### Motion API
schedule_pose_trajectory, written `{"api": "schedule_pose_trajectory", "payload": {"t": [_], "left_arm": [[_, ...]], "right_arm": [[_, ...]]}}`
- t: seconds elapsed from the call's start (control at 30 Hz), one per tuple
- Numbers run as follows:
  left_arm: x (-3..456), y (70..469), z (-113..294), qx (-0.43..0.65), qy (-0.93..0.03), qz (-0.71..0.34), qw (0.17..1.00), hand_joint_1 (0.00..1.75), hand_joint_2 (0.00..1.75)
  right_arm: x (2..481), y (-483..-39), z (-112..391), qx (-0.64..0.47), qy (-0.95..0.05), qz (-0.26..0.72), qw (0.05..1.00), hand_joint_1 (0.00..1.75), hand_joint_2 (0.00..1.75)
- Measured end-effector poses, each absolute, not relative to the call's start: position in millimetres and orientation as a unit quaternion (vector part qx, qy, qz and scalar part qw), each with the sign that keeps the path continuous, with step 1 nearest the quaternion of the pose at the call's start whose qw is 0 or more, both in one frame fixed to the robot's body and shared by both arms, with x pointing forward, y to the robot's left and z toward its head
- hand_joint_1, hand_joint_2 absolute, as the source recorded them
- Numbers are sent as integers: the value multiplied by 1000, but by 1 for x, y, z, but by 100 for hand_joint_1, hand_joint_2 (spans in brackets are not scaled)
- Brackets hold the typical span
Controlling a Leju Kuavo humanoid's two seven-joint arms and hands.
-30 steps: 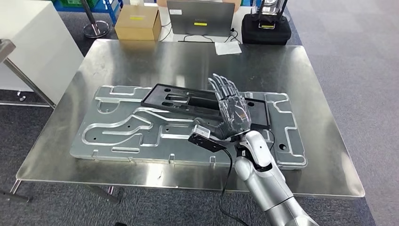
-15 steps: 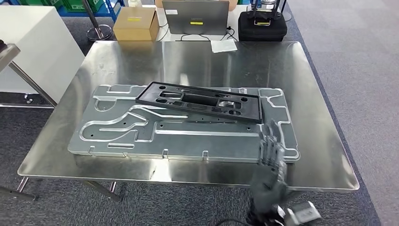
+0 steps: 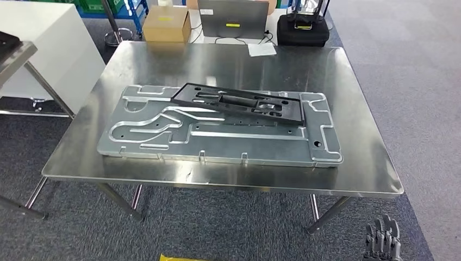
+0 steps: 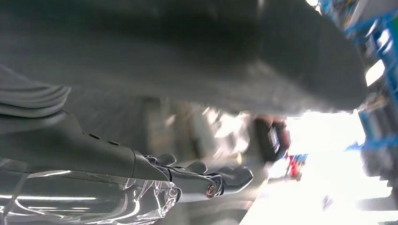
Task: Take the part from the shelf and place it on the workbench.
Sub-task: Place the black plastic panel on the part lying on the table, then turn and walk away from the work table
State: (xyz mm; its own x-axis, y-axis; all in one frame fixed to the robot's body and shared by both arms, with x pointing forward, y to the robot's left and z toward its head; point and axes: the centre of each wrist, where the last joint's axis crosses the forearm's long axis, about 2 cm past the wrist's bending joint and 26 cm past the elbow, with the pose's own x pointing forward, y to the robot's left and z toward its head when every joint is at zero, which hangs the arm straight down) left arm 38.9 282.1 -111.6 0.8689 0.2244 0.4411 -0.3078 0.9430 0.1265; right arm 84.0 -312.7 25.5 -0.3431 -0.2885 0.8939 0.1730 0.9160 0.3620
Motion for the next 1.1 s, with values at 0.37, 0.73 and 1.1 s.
{"api": "schedule_pose_trajectory", "payload": {"t": [0.37, 0.73, 1.1], "left_arm": [[42, 275, -111, 96, -217, 153, 959, 0, 0], [36, 275, -112, 100, -216, 162, 958, 0, 0], [36, 274, -112, 106, -218, 168, 955, 0, 0]], "right_arm": [[59, -327, -42, -98, -654, -183, 727, 0, 0], [33, -305, -88, -171, -503, -224, 817, 0, 0], [27, -296, -103, -178, -432, -256, 846, 0, 0]]}}
